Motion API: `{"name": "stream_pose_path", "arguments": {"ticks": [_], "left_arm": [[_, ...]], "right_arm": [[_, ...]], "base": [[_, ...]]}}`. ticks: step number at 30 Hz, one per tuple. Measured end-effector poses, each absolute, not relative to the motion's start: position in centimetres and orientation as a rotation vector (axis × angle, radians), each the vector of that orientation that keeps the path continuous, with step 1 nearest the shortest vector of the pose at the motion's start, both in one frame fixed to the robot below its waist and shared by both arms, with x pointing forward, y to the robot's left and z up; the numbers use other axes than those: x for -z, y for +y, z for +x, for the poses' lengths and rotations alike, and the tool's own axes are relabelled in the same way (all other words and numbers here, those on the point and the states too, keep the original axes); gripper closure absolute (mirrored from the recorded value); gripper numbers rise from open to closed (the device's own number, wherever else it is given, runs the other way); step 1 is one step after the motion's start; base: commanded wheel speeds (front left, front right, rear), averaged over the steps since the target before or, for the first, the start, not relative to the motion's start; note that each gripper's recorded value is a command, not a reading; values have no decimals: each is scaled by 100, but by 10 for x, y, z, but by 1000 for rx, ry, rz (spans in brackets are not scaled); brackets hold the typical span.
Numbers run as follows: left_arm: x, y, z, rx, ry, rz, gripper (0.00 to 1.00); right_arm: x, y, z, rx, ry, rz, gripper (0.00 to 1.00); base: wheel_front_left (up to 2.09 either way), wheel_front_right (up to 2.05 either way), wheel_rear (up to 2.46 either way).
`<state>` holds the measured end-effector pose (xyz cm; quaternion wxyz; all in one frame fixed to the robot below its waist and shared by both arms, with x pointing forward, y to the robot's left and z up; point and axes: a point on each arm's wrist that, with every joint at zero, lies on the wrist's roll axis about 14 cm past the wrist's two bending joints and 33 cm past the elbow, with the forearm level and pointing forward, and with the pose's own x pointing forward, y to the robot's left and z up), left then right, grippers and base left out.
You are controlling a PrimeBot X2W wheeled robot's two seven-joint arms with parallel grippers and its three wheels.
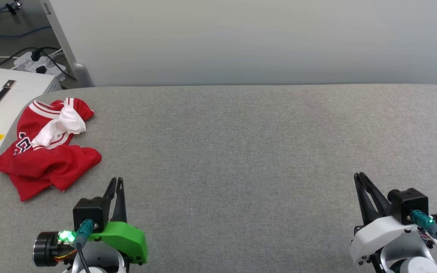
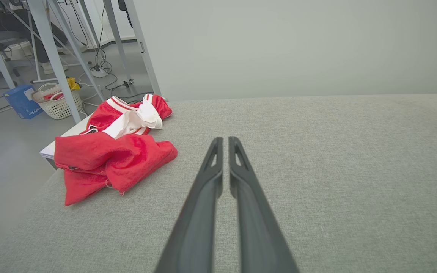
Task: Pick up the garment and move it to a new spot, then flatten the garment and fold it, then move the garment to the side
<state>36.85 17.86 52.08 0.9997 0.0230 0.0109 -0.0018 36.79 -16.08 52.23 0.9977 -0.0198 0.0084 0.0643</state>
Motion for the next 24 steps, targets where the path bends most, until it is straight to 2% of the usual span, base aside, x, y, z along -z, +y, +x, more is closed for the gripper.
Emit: {"name": "stream_pose_path", "arguments": {"ticks": [1,24], "left_arm": [[-521,179,369,4,22,46,0],[-529,178,369,-2,-27,29,0]], "right_arm": [[-522,-161,368,-128,17,-40,0],[-533,-168,369,-108,-41,26,0]], "base": [[0,0,0],[0,0,0]]}}
